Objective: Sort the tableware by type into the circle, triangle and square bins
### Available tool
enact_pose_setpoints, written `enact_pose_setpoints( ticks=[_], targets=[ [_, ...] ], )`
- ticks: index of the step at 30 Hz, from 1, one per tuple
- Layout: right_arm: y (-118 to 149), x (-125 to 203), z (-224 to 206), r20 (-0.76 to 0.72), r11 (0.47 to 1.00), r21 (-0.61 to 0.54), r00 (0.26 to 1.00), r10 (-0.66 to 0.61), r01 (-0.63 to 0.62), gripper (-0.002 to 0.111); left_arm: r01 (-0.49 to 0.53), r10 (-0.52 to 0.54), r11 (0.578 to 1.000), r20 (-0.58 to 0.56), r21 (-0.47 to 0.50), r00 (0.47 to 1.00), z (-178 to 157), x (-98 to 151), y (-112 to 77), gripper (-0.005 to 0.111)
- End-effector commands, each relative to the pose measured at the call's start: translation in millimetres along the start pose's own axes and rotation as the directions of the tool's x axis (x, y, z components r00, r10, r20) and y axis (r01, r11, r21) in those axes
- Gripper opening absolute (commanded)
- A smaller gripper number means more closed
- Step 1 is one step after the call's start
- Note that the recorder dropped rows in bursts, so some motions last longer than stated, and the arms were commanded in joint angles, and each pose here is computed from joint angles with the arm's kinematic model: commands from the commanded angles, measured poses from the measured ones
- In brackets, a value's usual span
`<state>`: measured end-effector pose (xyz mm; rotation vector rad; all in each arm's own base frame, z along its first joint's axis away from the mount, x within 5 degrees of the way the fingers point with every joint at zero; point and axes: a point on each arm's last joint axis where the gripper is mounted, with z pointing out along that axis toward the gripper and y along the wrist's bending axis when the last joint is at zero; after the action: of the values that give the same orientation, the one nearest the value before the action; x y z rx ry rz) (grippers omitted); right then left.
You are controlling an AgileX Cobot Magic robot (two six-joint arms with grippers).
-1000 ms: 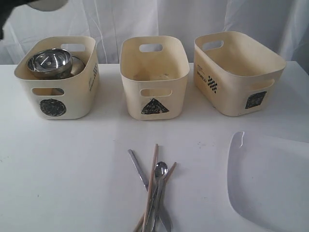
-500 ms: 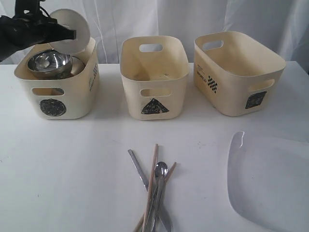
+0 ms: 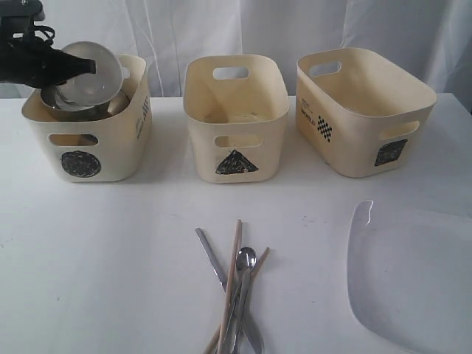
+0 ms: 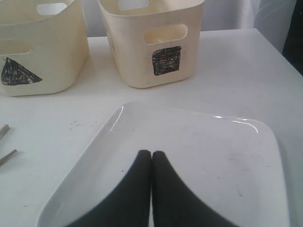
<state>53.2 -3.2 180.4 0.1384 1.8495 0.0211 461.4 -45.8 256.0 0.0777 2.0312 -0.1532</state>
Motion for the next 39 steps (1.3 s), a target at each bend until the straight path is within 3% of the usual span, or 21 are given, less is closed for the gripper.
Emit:
enact_pose_setpoints(
  ticks=[1, 4, 7, 10, 17, 19, 21, 24, 28, 31, 33, 39],
  targets=[
    [0.1, -0.9, -0.3, 0.017, 1.000, -0.002, 1.000, -0.004, 0.004, 0.000, 0.013, -0.012, 1.000, -0.012, 0.020, 1.000, -2.5, -2.5, -1.0, 0.026],
    [0.1, -0.9, -0.3, 0.017, 1.000, -0.002, 1.000, -0.004, 0.004, 0.000, 0.022, -0.021, 0.999, -0.028, 0.049, 0.999, -3.4, -5.5, -4.0, 0.057],
    [0.1, -0.9, -0.3, 0.017, 1.000, -0.002, 1.000, -0.004, 0.004, 0.000, 0.039, -0.035, 0.996, -0.042, 0.084, 0.998, -6.9, -11.2, -7.8, 0.075],
    [0.1, -0.9, -0.3, 0.017, 1.000, -0.002, 1.000, -0.004, 0.004, 0.000, 0.025, -0.022, 0.992, -0.029, 0.125, 0.999, -21.4, -27.3, -13.2, 0.080],
    [0.1, -0.9, -0.3, 0.017, 1.000, -0.002, 1.000, -0.004, 0.004, 0.000, -0.142, 0.145, 0.967, 0.000, 0.213, 0.989, -79.9, -63.4, -26.6, 0.080],
    [0.1, -0.9, -0.3, 0.017, 1.000, -0.002, 1.000, -0.004, 0.004, 0.000, -0.147, 0.173, 0.948, -0.069, 0.281, 0.982, -96.2, -62.4, -33.0, 0.076],
    [0.1, -0.9, -0.3, 0.017, 1.000, -0.002, 1.000, -0.004, 0.004, 0.000, -0.139, 0.197, 0.933, -0.150, 0.332, 0.969, -107.6, -57.6, -37.0, 0.064],
    [0.1, -0.9, -0.3, 0.017, 1.000, -0.002, 1.000, -0.004, 0.004, 0.000, -0.110, 0.233, 0.925, -0.318, 0.363, 0.919, -111.4, -40.2, -36.6, 0.036],
    [0.1, -0.9, -0.3, 0.017, 1.000, -0.002, 1.000, -0.004, 0.004, 0.000, -0.025, 0.187, 0.944, -0.471, 0.330, 0.862, -112.1, -18.0, -33.3, 0.000],
    [0.1, -0.9, -0.3, 0.017, 1.000, -0.002, 1.000, -0.004, 0.004, 0.000, 0.062, 0.114, 0.952, -0.534, 0.301, 0.838, -125.1, -14.2, -35.2, 0.000],
    [0.1, -0.9, -0.3, 0.017, 1.000, -0.002, 1.000, -0.004, 0.004, 0.000, 0.077, 0.090, 0.954, -0.521, 0.290, 0.849, -139.1, -19.3, -36.5, 0.000],
    [0.1, -0.9, -0.3, 0.017, 1.000, -0.002, 1.000, -0.004, 0.004, 0.000, 0.027, 0.041, 0.975, -0.300, 0.222, 0.953, -196.7, -57.8, -36.1, 0.000]
  ],
)
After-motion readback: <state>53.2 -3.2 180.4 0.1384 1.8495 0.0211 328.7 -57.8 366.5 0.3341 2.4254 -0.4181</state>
